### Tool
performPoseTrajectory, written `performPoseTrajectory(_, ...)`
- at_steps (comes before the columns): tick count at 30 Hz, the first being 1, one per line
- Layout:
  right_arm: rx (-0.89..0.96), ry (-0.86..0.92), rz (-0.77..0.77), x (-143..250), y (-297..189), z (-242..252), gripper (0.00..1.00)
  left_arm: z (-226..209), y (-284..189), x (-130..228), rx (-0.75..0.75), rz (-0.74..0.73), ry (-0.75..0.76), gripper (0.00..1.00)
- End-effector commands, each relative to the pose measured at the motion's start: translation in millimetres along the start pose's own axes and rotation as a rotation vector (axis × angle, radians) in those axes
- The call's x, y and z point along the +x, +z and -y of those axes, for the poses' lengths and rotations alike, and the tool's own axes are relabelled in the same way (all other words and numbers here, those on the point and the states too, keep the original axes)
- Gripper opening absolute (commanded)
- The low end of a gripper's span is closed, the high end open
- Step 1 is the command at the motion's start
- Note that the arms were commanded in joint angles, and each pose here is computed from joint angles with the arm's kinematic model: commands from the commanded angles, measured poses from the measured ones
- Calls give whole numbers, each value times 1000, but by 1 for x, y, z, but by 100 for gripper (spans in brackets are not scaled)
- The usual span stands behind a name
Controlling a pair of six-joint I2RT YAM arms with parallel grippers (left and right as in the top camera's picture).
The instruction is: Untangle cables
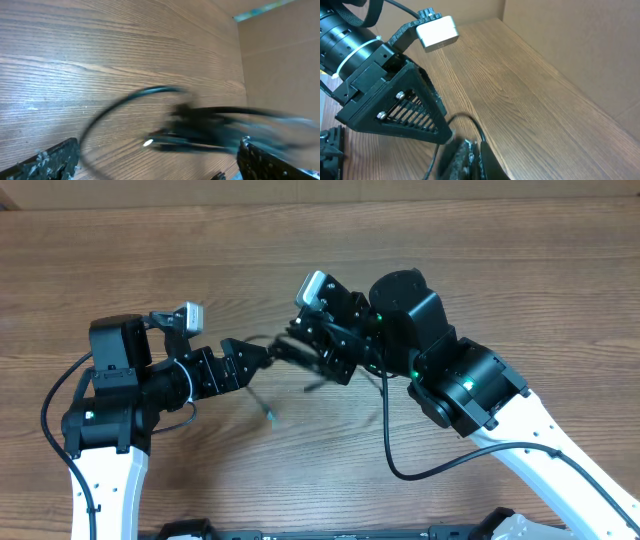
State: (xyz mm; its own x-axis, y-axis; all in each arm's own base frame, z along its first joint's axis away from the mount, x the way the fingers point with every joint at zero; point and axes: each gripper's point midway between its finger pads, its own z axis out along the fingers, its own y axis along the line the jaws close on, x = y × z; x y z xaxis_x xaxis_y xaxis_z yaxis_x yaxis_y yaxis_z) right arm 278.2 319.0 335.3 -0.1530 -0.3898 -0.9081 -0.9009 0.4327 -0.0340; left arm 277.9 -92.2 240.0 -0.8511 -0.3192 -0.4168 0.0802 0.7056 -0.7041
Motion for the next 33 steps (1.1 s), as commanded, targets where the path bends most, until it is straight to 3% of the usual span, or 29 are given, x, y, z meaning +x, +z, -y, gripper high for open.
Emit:
performPoseTrajectory(1, -19, 11, 32, -11, -11, -7, 4, 7, -4, -3, 20, 8, 35, 100)
performPoseTrajectory(3, -21, 15, 22, -8, -11, -8, 4, 6, -4, -4, 18, 10, 24, 100)
performPoseTrajectory(8, -18, 18, -1, -2, -11, -7, 4, 2, -4, -10, -4, 38, -180, 99)
performPoseTrajectory(9, 2, 24, -18, 2, -11, -4, 16, 3, -4, -10, -3, 39, -208, 99)
performPoseTrajectory(10, 27, 31, -44, 8, -11, 0, 46, 3, -4, -10, -2, 39, -231, 99)
performPoseTrajectory(11, 59, 39, -78, 16, -12, 5, 58, 3, -4, -10, -2, 39, -236, 99)
performPoseTrajectory(13, 123, 59, -171, 38, -14, 14, 65, 1, -4, -11, -10, 44, -236, 100)
performPoseTrajectory(18, 95, 122, -403, 96, -14, 5, 67, 4, -4, -16, 5, 59, -218, 100)
performPoseTrajectory(22, -5, 188, -550, 135, -4, -12, 62, 21, -5, -16, 95, 36, -194, 100)
performPoseTrajectory(30, -50, 249, -720, 197, 34, -12, 61, 55, -12, 0, 290, -67, -152, 100)
performPoseTrajectory(33, -81, 274, -763, 213, 45, -15, 56, 64, -15, 4, 343, -93, -138, 100)
